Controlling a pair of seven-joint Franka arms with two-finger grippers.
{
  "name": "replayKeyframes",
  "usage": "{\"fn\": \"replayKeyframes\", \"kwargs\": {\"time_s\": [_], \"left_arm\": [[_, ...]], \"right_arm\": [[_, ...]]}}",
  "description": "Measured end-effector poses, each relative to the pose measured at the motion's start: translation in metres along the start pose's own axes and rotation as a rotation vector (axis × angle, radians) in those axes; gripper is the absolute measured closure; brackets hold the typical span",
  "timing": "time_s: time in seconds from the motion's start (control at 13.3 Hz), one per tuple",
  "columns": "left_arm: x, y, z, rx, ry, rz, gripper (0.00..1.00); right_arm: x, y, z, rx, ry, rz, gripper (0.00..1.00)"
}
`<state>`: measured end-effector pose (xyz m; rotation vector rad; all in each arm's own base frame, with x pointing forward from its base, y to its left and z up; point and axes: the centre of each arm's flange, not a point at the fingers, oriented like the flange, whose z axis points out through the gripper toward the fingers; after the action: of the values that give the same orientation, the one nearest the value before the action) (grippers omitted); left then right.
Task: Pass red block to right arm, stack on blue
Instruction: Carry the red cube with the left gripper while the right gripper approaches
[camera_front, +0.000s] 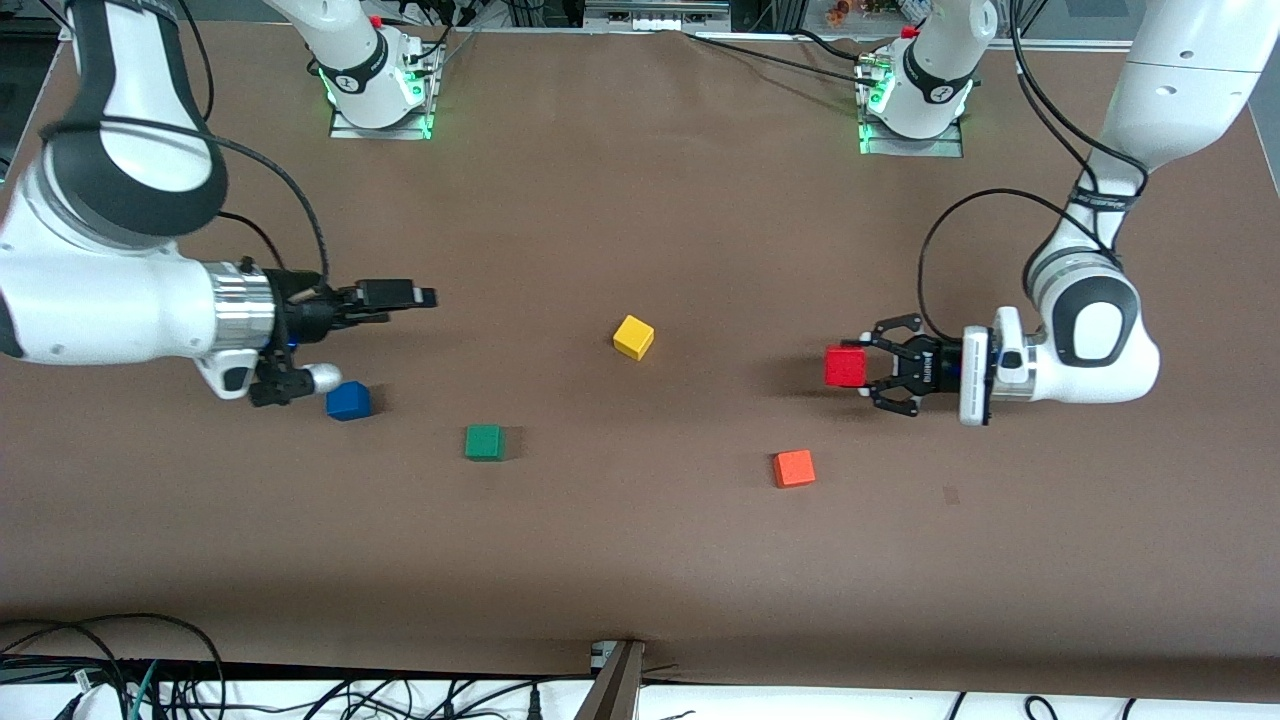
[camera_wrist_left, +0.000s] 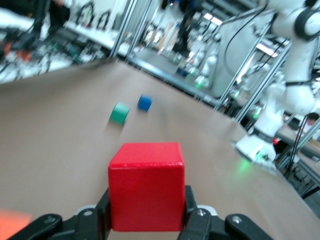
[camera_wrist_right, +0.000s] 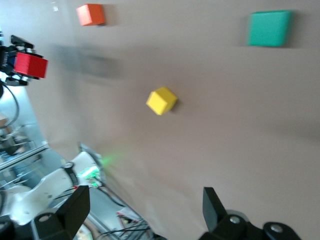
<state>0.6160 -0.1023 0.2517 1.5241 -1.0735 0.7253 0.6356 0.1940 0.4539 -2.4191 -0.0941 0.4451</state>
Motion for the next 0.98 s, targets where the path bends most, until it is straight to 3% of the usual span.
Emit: {"fn": "replayKeyframes", "kwargs": {"time_s": [0.15, 0.3, 0.68, 0.98], "left_arm": [[0.039, 0.002, 0.039, -0.021, 0.06, 0.053, 0.44], [0.061, 0.002, 0.073, 0.011, 0.071, 0.087, 0.44], [0.081, 0.013, 0.155, 0.107, 0.161, 0.136, 0.44], [0.083, 0.023, 0.189, 0.119, 0.211, 0.118, 0.44]], "right_arm": [[0.011, -0.01, 0.037, 0.117, 0.0, 0.027, 0.0], [0.02, -0.01, 0.067, 0.239, -0.018, 0.074, 0.0], [0.032, -0.009, 0.098, 0.411, -0.032, 0.138, 0.0], [0.033, -0.011, 0.124, 0.546, -0.008, 0.112, 0.0]]}}
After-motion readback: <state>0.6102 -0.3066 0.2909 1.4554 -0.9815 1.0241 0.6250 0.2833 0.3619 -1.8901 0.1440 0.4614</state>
